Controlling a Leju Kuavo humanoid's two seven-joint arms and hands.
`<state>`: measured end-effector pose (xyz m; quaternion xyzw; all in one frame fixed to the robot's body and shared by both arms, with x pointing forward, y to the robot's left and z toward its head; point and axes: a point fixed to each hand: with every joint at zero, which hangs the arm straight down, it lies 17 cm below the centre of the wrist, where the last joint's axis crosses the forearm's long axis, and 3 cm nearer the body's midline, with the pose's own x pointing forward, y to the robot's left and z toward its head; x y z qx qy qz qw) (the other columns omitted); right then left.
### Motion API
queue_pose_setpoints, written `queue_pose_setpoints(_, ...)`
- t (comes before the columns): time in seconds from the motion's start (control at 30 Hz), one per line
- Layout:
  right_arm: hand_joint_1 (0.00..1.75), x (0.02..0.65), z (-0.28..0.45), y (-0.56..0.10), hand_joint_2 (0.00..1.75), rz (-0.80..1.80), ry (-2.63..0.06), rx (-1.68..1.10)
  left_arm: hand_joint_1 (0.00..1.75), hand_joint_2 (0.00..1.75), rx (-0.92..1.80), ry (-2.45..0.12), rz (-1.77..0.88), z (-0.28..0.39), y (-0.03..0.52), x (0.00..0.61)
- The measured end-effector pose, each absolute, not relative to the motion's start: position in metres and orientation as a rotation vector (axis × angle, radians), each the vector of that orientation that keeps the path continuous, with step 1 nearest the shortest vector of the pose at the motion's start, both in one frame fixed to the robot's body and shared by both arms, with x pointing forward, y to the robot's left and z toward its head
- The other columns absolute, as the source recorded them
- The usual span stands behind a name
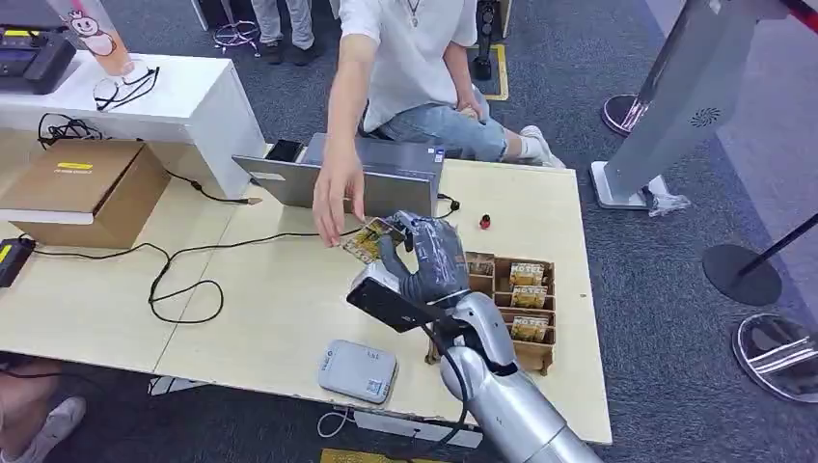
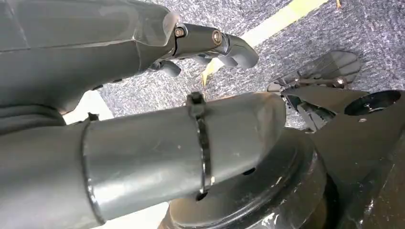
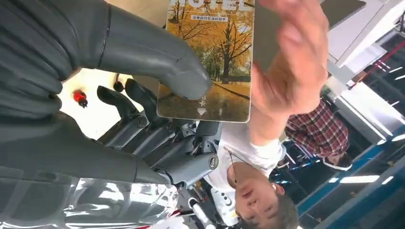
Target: Pass the card to the sensor for recognition and then transmit it.
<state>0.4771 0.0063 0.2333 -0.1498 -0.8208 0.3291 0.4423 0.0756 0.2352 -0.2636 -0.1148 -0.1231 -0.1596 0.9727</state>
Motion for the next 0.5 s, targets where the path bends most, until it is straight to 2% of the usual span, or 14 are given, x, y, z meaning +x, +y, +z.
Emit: queue_pose_setpoints(0.5, 1.75, 0.503, 0.231, 0.007, 1.75, 0.836, -1.969, -0.423, 0.00, 0.00, -0.234, -0.239, -0.335, -0.263, 0.234, 0.078)
